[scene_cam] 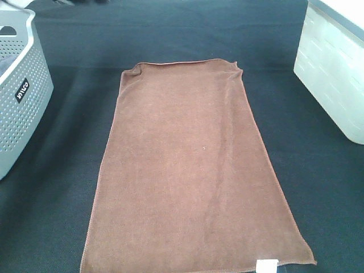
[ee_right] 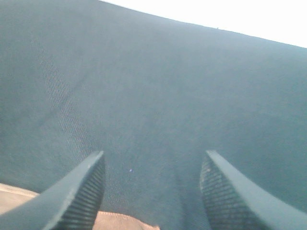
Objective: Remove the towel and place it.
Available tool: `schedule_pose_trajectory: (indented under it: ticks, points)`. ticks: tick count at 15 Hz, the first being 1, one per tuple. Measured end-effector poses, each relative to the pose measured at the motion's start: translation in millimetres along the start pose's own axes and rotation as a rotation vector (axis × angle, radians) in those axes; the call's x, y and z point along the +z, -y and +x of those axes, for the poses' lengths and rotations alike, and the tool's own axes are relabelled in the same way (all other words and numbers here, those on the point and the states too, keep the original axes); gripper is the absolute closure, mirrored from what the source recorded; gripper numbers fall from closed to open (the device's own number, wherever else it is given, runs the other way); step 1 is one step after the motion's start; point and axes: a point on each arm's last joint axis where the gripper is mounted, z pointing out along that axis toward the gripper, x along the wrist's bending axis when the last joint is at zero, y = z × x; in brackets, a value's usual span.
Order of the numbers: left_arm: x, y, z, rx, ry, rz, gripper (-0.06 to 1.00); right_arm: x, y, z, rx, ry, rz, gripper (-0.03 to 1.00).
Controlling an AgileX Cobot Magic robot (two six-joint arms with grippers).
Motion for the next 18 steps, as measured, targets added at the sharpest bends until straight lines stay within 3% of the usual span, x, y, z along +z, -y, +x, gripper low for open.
schedule_pose_trajectory:
  ticks: [2,5,7,9,11,15,18]
  points:
    - [-34,-18,7,-0.008,-0.011,0.104,0.16,-26,-20,-2,0.06,0.013,0.052,0.4]
    - [-76,-32,8,-0.034,-0.014,0.247,0.16,-60,-34,-2,0.102,0.018,0.206,0.4]
    - [-102,-38,9,-0.025,-0.057,0.341,0.17,-84,-39,0,0.116,0.0,0.325,0.4]
    - [-122,-48,9,-0.042,-0.087,0.345,0.17,-109,-43,3,0.127,-0.014,0.435,0.4]
    - [-141,-55,7,-0.06,-0.087,0.339,0.17,-130,-52,3,0.126,-0.007,0.468,0.4]
    - [-185,-30,1,-0.08,-0.078,0.48,0.18,-189,-68,7,0.13,-0.004,0.456,0.4]
    - [-232,4,-3,-0.082,-0.097,0.594,0.18,-235,-52,13,0.122,0.008,0.526,0.4]
